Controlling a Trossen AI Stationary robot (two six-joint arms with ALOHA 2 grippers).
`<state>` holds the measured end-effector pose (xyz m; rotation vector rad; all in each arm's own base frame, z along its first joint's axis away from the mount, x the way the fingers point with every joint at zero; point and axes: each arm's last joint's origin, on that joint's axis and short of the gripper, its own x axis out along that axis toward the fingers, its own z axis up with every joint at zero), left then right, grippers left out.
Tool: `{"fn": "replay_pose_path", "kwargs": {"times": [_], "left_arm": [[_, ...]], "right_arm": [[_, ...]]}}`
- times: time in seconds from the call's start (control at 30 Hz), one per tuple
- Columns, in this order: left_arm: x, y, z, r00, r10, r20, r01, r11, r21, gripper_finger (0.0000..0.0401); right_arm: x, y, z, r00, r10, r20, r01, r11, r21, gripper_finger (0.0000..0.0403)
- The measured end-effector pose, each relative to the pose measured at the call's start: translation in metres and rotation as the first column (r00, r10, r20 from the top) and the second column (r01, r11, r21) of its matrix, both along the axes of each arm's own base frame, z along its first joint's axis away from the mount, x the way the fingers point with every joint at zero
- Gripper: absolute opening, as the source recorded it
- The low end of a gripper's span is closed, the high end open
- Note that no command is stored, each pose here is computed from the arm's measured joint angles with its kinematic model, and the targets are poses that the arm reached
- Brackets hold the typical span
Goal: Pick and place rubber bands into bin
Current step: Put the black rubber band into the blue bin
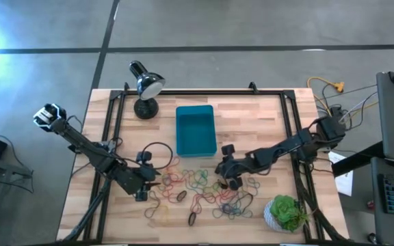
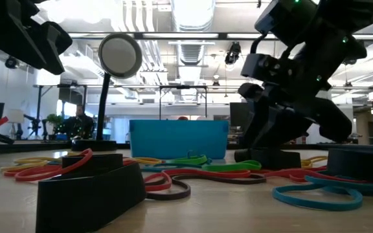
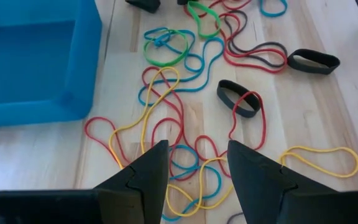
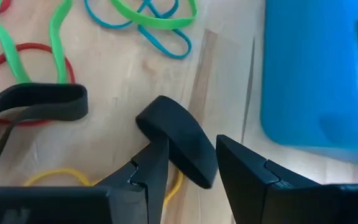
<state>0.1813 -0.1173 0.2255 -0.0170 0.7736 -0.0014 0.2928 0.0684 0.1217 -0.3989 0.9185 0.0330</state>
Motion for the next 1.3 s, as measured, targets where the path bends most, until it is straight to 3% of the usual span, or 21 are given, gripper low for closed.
{"fn": "replay_pose_path", "kwargs": {"times": [0.23,0.5,0.87,1.13,1.3], "left_arm": [[0.0,0.0,0.0,1.0,0.009,0.008,-0.009,1.0,-0.003,0.015],[0.0,0.0,0.0,1.0,0.017,0.013,-0.017,1.0,0.004,0.015],[0.0,0.001,0.0,1.0,0.02,0.015,-0.02,1.0,0.014,0.015],[0.0,0.001,-0.001,1.0,0.023,0.015,-0.023,1.0,0.02,0.015],[0.0,0.002,-0.003,0.999,0.036,0.019,-0.036,0.999,0.034,0.015]], "right_arm": [[0.001,0.0,-0.003,1.0,-0.002,-0.007,0.002,1.0,0.001,0.0114],[-0.001,0.004,0.001,1.0,0.027,-0.001,-0.027,1.0,-0.005,0.0015],[-0.001,0.009,0.041,0.989,0.049,0.138,-0.053,0.998,0.02,0.0009],[0.012,-0.002,0.084,0.963,0.064,0.262,-0.021,0.986,-0.163,0.0009],[0.029,-0.032,0.1,0.95,-0.021,0.31,0.084,0.978,-0.191,0.0009]]}}
